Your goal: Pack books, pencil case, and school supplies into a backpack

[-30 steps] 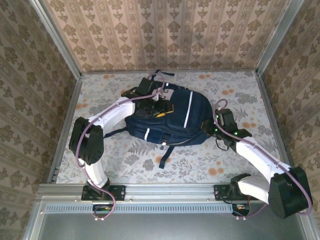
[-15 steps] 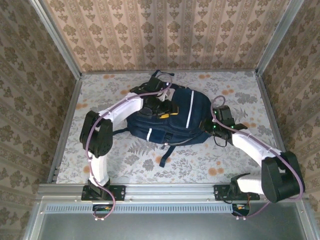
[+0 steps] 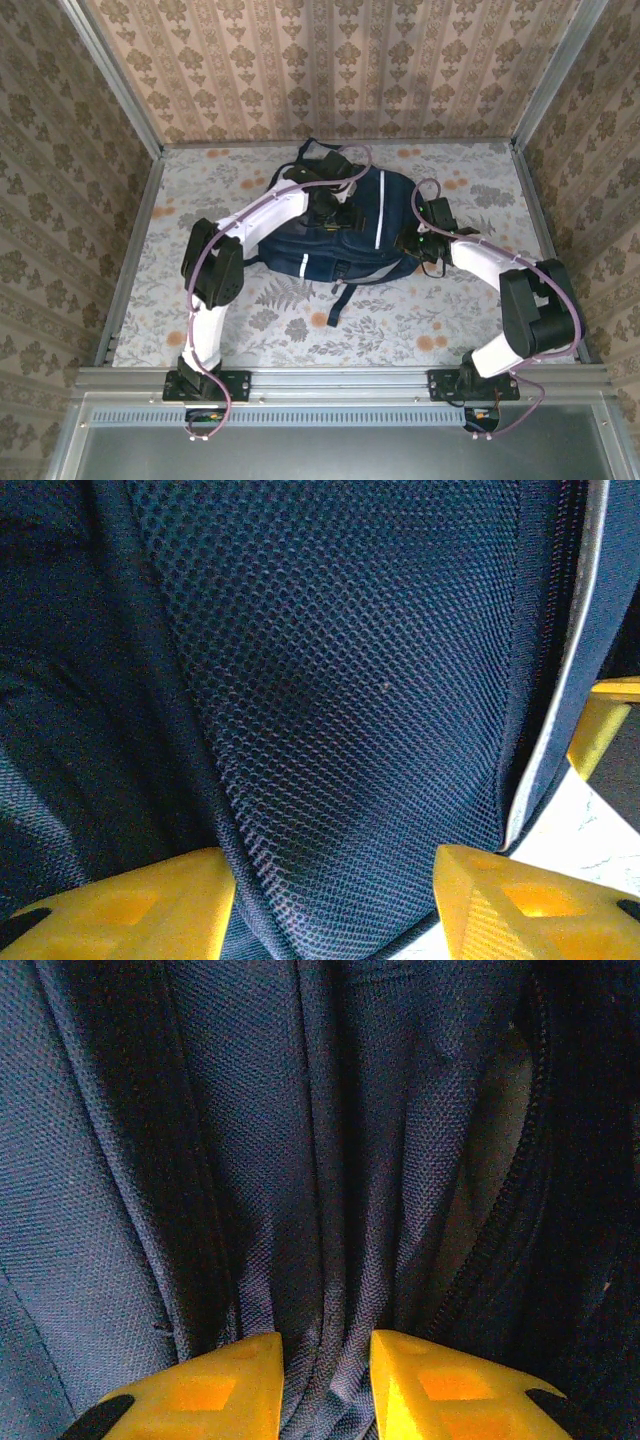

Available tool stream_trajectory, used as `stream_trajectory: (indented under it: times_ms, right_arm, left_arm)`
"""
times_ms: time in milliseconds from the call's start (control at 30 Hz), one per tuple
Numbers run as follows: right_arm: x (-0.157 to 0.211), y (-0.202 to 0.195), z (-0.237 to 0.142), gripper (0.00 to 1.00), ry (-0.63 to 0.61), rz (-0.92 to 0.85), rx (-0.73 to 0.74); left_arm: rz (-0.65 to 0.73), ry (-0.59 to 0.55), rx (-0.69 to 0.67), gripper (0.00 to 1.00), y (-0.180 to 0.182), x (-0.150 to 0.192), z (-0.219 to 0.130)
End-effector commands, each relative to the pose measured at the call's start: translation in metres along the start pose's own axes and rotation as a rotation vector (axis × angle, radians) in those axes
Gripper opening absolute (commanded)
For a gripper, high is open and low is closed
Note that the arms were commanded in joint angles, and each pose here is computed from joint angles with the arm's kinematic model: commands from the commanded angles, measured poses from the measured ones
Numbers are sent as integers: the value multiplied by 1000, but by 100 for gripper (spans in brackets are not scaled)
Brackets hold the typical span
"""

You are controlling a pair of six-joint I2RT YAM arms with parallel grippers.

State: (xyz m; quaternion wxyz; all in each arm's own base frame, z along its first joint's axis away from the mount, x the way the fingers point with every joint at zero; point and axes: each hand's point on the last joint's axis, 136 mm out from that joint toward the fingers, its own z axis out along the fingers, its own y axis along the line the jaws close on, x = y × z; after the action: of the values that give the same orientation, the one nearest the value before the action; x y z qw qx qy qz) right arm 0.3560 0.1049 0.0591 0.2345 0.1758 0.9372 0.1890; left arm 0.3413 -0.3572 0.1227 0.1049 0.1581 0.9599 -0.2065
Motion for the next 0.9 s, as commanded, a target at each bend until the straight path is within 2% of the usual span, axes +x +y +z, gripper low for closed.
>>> stream_trajectory:
  times_ms: [0, 133, 233, 333, 400, 433, 467, 533, 567, 600, 733, 867]
  right_arm:
    - [-3, 2, 3, 31, 7, 3, -2]
    - [-4, 15, 2, 31, 17, 5, -46]
    - [-5, 25, 4, 32, 32, 4, -79]
    - [-4, 32, 7, 31, 43, 8, -99]
    - [-3, 35, 9, 31, 53, 20, -117]
    - [-2, 35, 10, 31, 57, 24, -124]
    - [-1, 35, 11, 31, 60, 27, -128]
    - [0, 35, 11, 31, 61, 27, -129]
    - [0, 35, 10, 30, 60, 26, -131]
    - [1, 35, 9, 30, 58, 23, -132]
    - [-1, 34, 2, 29, 45, 9, -128]
    - [-13, 30, -14, 32, -14, -3, -104]
  left_arm:
    - [-45, 131, -196, 57, 58, 33, 15]
    - [-37, 143, -220, 59, 46, 35, 27]
    - [-45, 184, -319, 64, 41, 40, 43]
    - [-78, 231, -411, 73, 46, 49, 62]
    - [-139, 277, -466, 75, 60, 61, 76]
    - [-171, 308, -471, 72, 66, 69, 84]
    - [-199, 325, -472, 64, 72, 74, 89]
    - [-250, 340, -422, 29, 77, 83, 101]
    - [-280, 338, -378, 6, 78, 86, 107]
    - [-313, 330, -344, 0, 79, 86, 109]
    - [-356, 258, -264, 0, 80, 70, 95]
    - [-348, 72, -265, 0, 80, 34, 48]
